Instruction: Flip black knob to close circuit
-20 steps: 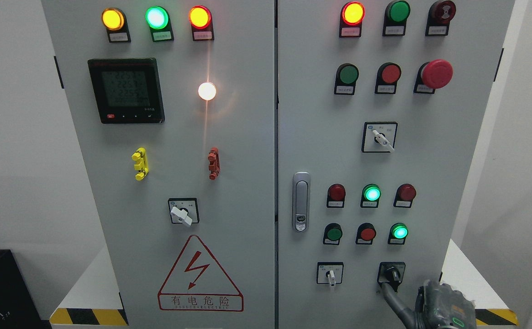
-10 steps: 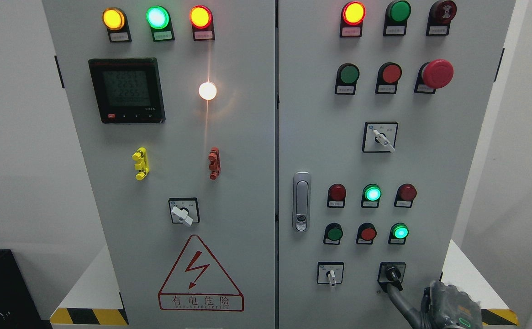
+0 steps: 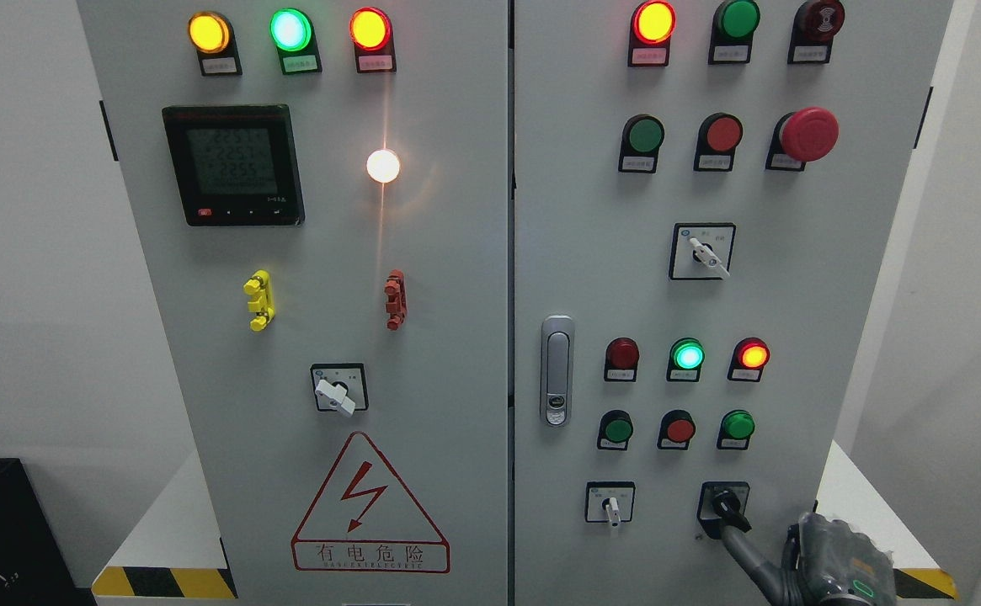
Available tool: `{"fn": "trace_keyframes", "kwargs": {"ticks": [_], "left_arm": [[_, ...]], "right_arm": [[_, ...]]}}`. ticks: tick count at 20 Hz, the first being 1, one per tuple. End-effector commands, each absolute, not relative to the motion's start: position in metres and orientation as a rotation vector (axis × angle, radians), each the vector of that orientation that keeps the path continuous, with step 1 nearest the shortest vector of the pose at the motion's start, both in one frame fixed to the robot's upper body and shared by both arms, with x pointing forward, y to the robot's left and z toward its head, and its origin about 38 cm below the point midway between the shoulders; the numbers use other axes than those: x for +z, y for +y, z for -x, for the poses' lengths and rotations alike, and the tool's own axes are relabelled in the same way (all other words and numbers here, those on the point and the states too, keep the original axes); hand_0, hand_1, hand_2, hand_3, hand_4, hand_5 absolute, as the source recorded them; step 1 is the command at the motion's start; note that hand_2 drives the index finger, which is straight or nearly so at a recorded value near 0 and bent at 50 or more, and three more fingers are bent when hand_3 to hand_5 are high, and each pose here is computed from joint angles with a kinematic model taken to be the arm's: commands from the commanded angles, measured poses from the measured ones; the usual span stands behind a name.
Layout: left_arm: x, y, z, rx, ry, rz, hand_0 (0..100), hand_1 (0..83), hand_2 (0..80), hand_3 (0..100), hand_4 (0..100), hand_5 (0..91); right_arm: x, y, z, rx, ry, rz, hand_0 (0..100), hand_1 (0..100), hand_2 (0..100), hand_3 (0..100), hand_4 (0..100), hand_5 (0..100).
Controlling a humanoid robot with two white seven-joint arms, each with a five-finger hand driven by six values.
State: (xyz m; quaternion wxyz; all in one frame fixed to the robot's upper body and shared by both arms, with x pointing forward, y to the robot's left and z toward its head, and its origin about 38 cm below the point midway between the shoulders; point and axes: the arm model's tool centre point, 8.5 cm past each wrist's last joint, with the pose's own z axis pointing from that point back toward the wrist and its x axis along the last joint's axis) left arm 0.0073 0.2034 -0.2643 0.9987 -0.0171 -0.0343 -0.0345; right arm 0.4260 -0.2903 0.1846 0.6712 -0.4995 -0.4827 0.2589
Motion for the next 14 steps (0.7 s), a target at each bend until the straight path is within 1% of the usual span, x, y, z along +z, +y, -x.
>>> {"fn": "trace_keyframes", "kwargs": {"ticks": [1, 14], "left_arm": [[-0.2647, 0.2022, -0.0014, -0.067, -0.071, 0.038, 12, 55.6, 0.0, 0, 0, 0.0], [-0.2647, 0.2022, -0.0014, -0.067, -0.071, 0.038, 12, 55.6, 0.0, 0, 0, 0.0]], "right_arm": [[0.1879, -0.2977, -0.4251, 0.559, -1.084, 1.135, 0, 0, 91, 100, 93, 100], [0.1925, -0.2958, -0.4217, 0.556, -1.100, 1.133, 0, 0, 91, 100, 93, 100]]}}
